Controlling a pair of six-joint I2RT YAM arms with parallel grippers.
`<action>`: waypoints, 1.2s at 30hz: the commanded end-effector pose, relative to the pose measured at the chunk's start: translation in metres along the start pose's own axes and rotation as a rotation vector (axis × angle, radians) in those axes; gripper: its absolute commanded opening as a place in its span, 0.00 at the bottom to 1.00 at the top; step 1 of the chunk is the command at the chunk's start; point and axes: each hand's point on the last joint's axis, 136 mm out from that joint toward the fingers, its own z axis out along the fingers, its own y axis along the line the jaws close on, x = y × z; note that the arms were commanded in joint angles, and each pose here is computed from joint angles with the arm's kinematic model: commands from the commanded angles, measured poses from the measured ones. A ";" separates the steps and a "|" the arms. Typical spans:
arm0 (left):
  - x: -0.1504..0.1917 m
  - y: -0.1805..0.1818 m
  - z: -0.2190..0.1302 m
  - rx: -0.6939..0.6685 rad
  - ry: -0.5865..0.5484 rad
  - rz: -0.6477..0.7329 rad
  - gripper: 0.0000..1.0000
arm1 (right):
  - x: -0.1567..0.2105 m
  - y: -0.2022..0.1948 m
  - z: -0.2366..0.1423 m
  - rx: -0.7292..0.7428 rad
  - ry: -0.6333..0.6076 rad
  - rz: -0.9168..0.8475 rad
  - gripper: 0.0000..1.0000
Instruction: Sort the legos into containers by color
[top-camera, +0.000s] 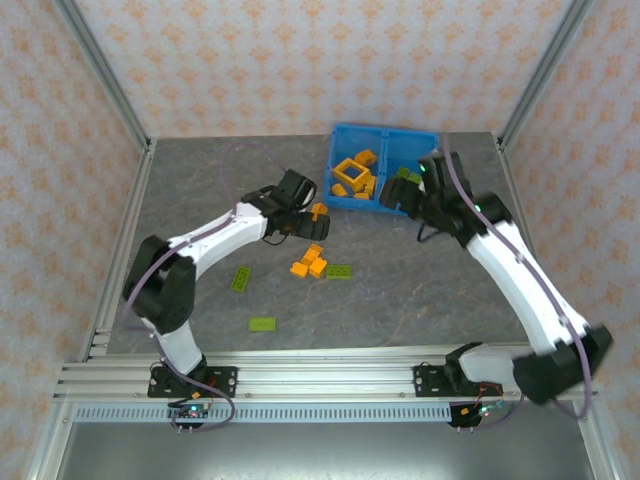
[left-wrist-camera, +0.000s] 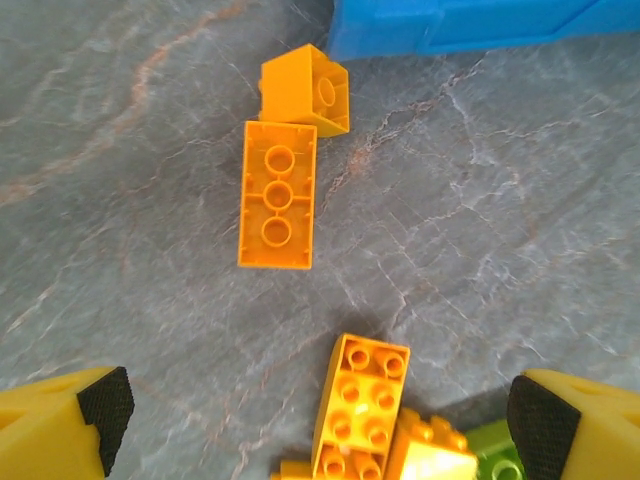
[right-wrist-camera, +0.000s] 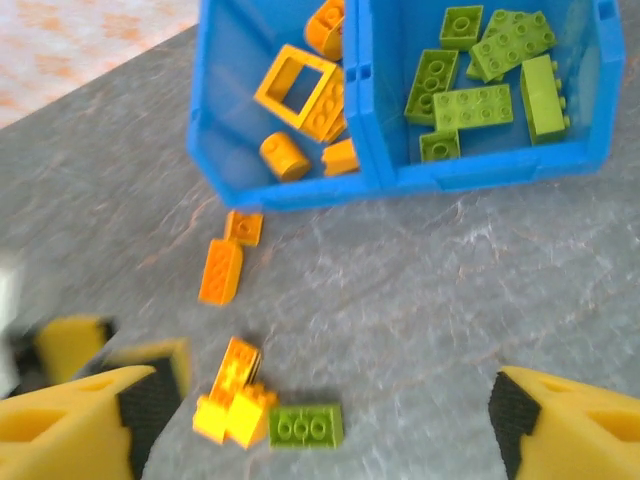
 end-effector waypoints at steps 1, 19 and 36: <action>-0.015 -0.002 0.018 -0.034 -0.018 0.058 0.98 | 0.020 0.001 -0.030 -0.085 0.010 0.047 0.93; -0.019 0.015 0.100 -0.184 0.042 0.076 0.43 | 0.039 -0.002 -0.080 -0.151 0.035 0.098 0.99; -0.099 -0.029 -0.079 0.007 -0.325 0.032 0.26 | 0.038 -0.007 -0.070 -0.121 0.025 0.099 0.99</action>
